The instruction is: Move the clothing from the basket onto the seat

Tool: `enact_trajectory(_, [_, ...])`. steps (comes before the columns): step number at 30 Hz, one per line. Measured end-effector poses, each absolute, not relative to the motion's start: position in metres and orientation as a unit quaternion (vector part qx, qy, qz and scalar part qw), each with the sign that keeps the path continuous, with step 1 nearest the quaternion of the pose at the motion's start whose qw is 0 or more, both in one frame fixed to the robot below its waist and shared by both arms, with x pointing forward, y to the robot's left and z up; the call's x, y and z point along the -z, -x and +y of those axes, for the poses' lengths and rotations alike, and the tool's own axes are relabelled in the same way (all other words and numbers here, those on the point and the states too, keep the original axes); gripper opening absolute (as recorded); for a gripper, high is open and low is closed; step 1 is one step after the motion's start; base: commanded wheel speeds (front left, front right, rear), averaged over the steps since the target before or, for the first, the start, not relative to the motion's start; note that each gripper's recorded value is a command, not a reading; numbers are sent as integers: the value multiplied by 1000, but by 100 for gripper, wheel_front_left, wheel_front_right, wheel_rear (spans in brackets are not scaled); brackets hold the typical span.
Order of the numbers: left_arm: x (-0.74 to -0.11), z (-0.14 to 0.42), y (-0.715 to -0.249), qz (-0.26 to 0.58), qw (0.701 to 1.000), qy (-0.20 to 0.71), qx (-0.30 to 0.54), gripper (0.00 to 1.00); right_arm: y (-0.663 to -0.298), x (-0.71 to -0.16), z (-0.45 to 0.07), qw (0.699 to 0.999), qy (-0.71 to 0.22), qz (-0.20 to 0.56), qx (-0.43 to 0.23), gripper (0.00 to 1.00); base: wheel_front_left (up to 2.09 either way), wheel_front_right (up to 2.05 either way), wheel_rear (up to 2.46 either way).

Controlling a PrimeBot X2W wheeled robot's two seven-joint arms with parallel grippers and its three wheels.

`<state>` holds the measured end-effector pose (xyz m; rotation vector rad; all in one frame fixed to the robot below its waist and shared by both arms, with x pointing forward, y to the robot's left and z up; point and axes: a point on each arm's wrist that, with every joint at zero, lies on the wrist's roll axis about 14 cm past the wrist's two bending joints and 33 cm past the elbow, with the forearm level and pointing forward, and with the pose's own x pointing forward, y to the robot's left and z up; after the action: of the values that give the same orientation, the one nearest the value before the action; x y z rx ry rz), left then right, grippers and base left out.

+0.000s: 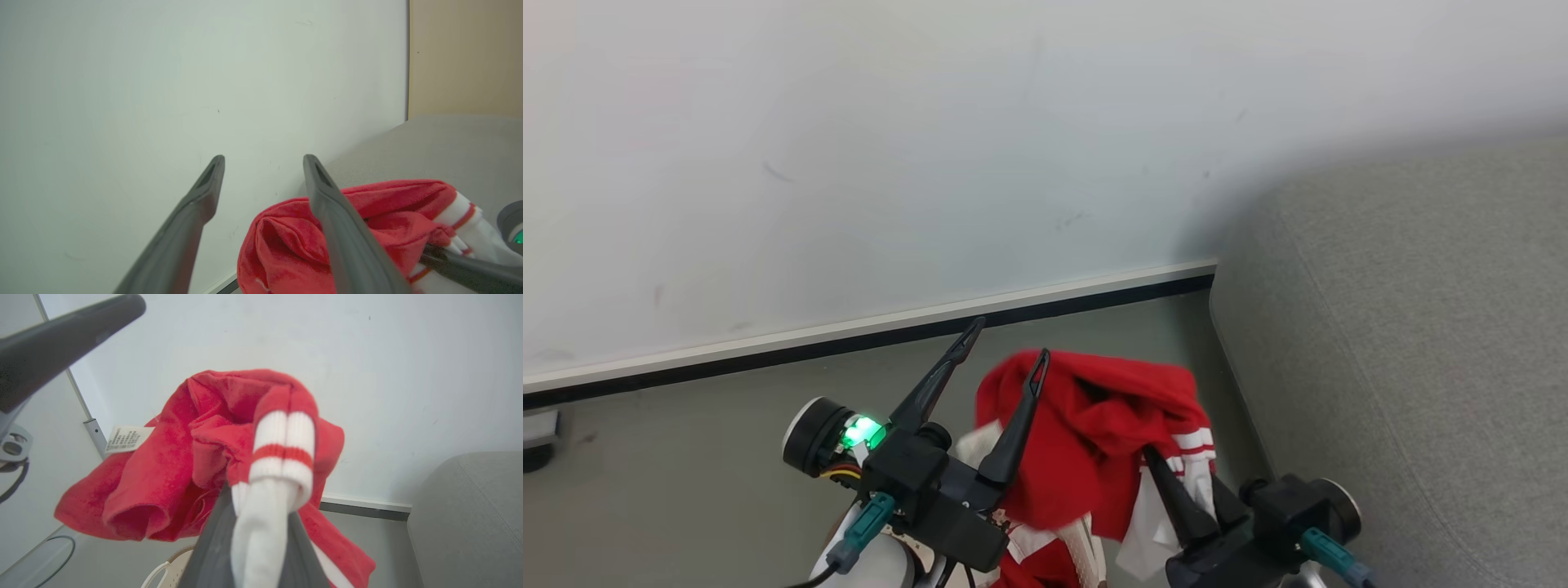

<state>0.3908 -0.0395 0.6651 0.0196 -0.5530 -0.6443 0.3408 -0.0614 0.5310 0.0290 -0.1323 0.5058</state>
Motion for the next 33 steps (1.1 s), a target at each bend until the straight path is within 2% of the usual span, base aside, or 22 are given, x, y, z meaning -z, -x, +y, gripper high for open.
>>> enact_trajectory(11, [-655, -73, -388, -264, 894, -20, 361, 100, -343, -546, -105, 980, -29, -89, -174, 0, 0, 0, 0])
enact_trajectory(23, [-642, -141, -385, -249, 855, 1, 456, 100, -336, -561, -163, 991, -18, -111, -65, 0, 0, 0, 0])
enact_trajectory(33, [-621, -195, -376, -227, 805, 33, 547, 100, -327, -553, -222, 995, -2, -95, 45, 0, 1, 1, 1])
